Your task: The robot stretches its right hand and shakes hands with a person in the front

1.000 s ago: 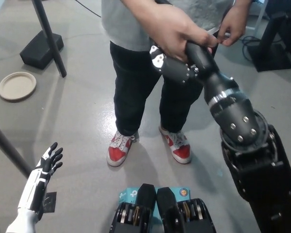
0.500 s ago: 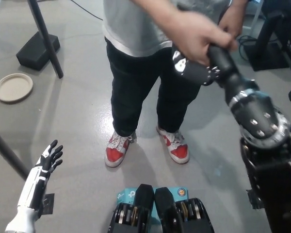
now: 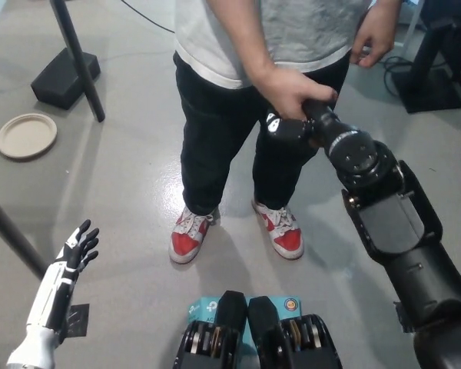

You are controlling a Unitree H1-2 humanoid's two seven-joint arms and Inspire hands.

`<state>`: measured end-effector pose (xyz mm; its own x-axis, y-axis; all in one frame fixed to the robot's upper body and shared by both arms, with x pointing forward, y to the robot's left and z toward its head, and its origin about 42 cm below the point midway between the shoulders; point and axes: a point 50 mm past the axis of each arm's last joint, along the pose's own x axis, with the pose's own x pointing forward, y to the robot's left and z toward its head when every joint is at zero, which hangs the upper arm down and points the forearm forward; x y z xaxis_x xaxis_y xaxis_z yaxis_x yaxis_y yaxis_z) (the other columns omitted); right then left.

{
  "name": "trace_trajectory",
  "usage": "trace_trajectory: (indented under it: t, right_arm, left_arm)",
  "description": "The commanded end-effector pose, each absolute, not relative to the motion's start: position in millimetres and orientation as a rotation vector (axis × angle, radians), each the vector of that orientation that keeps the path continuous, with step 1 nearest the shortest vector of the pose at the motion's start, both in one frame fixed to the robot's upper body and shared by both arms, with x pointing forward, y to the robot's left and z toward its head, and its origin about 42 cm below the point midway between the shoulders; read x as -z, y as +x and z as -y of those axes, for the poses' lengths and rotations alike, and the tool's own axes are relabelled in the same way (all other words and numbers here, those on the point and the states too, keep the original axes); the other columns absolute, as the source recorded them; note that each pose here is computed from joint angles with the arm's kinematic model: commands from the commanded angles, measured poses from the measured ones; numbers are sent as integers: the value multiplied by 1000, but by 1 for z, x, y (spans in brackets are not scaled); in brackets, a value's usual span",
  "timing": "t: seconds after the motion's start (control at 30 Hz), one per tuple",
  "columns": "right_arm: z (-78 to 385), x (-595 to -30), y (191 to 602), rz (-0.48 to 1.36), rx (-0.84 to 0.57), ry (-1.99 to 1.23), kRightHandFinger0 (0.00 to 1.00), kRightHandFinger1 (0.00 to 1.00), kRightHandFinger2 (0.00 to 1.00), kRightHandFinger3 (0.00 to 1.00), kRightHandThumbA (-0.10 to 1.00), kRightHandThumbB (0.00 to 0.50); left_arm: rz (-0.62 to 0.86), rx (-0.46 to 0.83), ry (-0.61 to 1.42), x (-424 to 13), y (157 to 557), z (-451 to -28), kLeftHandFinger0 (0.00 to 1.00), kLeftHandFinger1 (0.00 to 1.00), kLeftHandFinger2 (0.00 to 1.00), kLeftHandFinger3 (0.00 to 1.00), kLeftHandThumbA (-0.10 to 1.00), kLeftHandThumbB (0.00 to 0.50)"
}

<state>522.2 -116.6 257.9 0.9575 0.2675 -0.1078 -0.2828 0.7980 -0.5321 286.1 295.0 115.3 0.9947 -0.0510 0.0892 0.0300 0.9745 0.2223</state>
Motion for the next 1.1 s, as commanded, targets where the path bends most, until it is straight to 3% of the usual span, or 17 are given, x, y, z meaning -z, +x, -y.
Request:
trace_trajectory:
  t: [0.0,0.13,0.17,0.2,0.23,0.27,0.37,0.4,0.57,0.77,0.87,1.07]
  right_arm:
    - [103,-277,525,88,-290,-579,1000,1000,1000,1000,152,24]
    - [105,-281,520,114,-292,-581,1000,1000,1000,1000,246,43]
    - [106,-284,517,122,-298,-583,1000,1000,1000,1000,414,116]
    - [108,-286,514,131,-306,-586,1000,1000,1000,1000,481,139]
    - [111,-291,506,146,-320,-619,1000,1000,1000,1000,756,303]
    - [113,-293,500,160,-323,-635,1000,1000,1000,1000,833,320]
    - [121,-304,473,283,-304,-632,1000,1000,1000,1000,996,438]
    - [124,-308,464,319,-294,-617,1000,1000,1000,1000,1000,460]
    - [138,-330,419,464,-272,-567,1000,1000,1000,1000,1000,500]
    - [160,-352,368,573,-253,-528,1000,1000,1000,1000,1000,500]
    - [180,-360,339,614,-213,-541,1000,1000,1000,1000,1000,456]
    - [220,-322,333,496,-151,-524,1000,1000,1000,1000,1000,426]
  left_arm:
    - [156,66,251,-131,290,-295,1000,1000,1000,1000,1000,168]
    - [149,66,253,-131,289,-294,1000,1000,1000,1000,1000,160]
    - [148,68,255,-131,290,-294,1000,1000,1000,1000,1000,161]
    - [148,69,256,-131,290,-294,1000,1000,1000,1000,1000,162]
    - [148,65,258,-132,290,-294,1000,1000,1000,1000,1000,166]
    - [149,64,258,-132,290,-294,1000,1000,1000,1000,1000,165]
    - [152,66,251,-133,292,-295,1000,1000,1000,1000,1000,167]
    - [154,68,257,-133,293,-295,1000,1000,1000,1000,1000,161]
    - [146,70,258,-131,292,-297,1000,1000,1000,1000,1000,176]
    - [143,63,259,-132,290,-297,1000,1000,1000,1000,1000,166]
    - [139,67,255,-129,291,-297,1000,1000,1000,1000,1000,170]
    - [138,73,256,-130,293,-296,1000,1000,1000,1000,1000,181]
